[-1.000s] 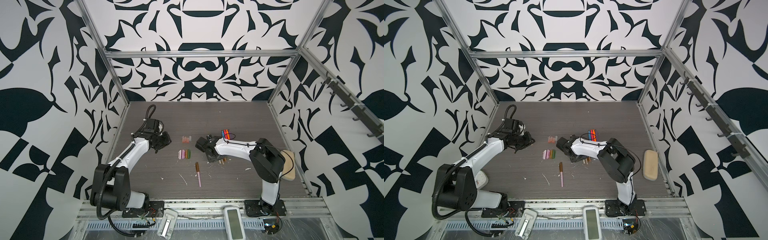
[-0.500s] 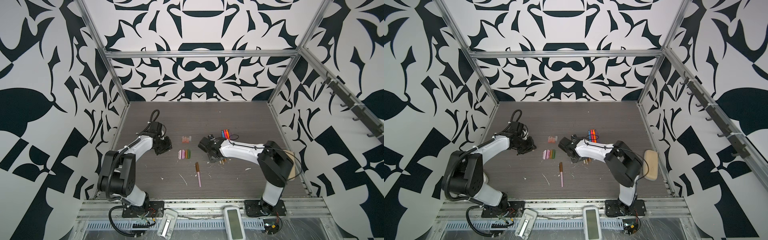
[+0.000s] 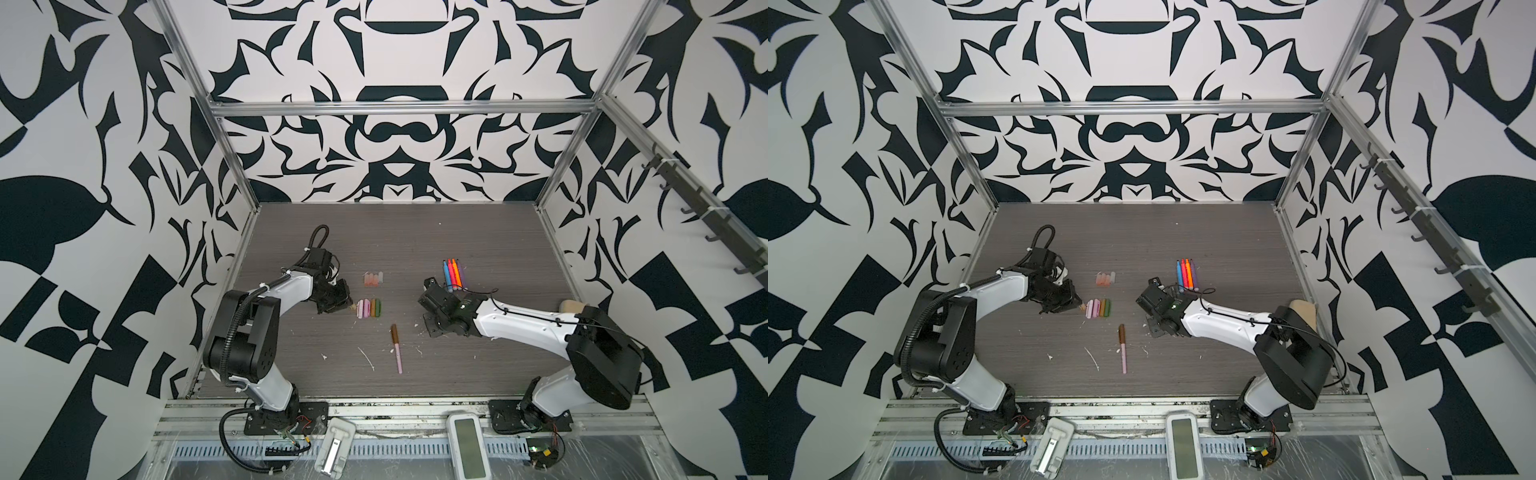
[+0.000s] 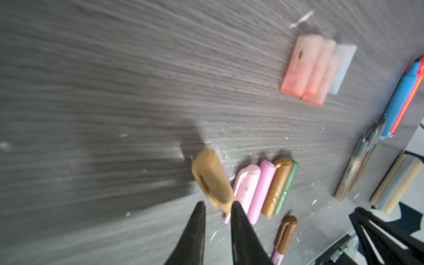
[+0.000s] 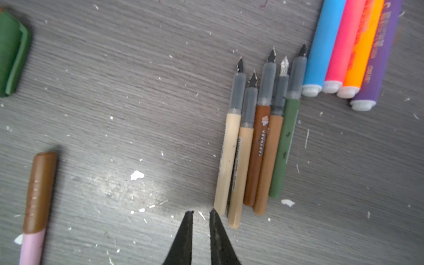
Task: Open the pen caps
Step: 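Lower the tan cap beside the light pink cap, open left gripper while right releases pen, then raise both open grippers from the placed cap and pen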
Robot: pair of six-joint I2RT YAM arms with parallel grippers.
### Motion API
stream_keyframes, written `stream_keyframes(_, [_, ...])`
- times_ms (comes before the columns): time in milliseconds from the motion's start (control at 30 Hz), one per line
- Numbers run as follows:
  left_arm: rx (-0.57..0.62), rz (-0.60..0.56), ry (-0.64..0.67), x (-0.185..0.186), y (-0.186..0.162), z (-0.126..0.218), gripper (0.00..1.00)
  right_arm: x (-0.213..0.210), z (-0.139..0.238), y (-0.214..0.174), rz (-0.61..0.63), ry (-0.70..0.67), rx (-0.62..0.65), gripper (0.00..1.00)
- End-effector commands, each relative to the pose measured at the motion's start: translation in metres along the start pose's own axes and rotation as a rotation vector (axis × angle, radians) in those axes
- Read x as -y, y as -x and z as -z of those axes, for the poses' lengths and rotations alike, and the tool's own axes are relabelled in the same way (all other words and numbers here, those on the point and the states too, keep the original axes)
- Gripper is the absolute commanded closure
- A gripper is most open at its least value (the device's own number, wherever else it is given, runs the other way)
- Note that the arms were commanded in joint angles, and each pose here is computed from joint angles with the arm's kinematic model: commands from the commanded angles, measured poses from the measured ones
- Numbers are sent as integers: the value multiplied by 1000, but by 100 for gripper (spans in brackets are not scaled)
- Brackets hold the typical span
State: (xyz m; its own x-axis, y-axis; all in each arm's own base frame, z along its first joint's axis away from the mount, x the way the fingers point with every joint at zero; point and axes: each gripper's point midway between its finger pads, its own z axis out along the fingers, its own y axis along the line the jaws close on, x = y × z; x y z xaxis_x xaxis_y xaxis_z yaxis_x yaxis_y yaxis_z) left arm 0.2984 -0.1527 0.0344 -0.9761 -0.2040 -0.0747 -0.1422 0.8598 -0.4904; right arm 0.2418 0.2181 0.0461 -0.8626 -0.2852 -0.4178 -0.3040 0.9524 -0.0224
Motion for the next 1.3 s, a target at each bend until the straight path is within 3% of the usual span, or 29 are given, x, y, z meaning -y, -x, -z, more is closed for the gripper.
stream_keyframes(0, [-49,-29,17,-3,-16,-7,74,-5,1,11,-4,14,18,83])
stream_keyframes(333, [-43,-34,67,-8,-18,-4,80,-4,1,11,-7,11,19,83])
stream_keyframes(433, [2,-17,136,-14,-10,7,70,-4,0,10,-6,10,16,83])
stream_keyframes(633, [37,-22,188,-13,6,16,59,-5,-1,11,-7,12,16,83])
stream_keyframes(933, [-2,-25,180,-4,32,-8,63,-5,-2,9,-4,16,12,84])
stream_keyframes(1267, [-17,-2,137,2,25,-9,64,-6,-3,9,-5,18,8,84])
